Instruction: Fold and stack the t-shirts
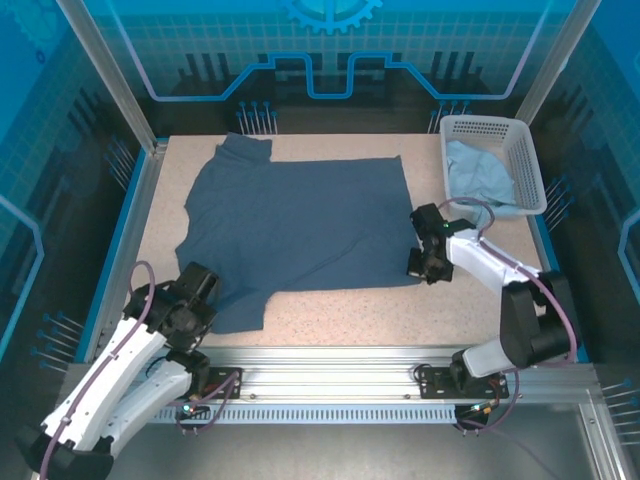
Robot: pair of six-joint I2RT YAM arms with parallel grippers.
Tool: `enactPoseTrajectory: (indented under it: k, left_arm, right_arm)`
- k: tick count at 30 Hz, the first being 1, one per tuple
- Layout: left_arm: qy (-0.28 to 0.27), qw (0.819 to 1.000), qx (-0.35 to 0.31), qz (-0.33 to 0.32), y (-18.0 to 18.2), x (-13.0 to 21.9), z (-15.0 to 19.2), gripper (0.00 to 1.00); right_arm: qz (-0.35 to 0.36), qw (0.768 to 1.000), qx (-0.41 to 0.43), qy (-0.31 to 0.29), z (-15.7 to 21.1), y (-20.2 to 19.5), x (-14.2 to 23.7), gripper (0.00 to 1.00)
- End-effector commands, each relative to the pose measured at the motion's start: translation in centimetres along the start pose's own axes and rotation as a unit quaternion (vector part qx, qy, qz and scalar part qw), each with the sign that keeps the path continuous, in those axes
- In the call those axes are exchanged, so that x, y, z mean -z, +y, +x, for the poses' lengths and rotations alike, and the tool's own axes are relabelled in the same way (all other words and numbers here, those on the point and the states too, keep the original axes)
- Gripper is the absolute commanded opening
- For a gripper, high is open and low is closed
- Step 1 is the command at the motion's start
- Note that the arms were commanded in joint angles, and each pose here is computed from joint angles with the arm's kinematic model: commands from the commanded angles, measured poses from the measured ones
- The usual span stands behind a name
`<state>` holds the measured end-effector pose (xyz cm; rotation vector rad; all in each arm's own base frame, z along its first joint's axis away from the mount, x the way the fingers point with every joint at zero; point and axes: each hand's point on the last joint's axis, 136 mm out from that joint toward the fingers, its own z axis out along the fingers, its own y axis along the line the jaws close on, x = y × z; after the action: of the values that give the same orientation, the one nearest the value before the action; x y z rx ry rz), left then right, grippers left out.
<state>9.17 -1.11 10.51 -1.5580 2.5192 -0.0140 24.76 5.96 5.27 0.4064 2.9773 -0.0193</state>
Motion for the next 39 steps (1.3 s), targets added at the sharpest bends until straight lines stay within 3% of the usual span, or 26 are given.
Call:
enactPoseTrajectory:
  k: [1,10,17,26,39]
  left_arm:
    - [0.014,0.999,0.001,-0.044,2.3,0.0,0.7,0.0]
    - [-0.034,0.996,-0.065,0.057,-7.7,1.6,-1.6,0.0]
    - [-0.048,0.988,-0.092,0.115,-15.6,3.5,-4.3,0.0]
    - [-0.067,0.982,-0.11,0.141,-20.5,4.2,-9.2,0.0]
    - [-0.103,0.969,-0.158,0.16,-25.6,3.6,-13.0,0.0]
  right_arm:
    - [0.038,0.998,-0.022,0.042,4.1,-2.6,0.4,0.0]
    - [0.012,0.998,-0.024,0.048,2.7,-1.0,0.6,0.0]
    - [-0.018,0.998,-0.041,0.049,-1.1,0.6,1.8,0.0]
    - [-0.027,0.998,-0.054,0.026,-6.6,2.2,3.3,0.0]
    - [0.009,0.998,-0.064,0.029,-9.9,2.4,1.8,0.0]
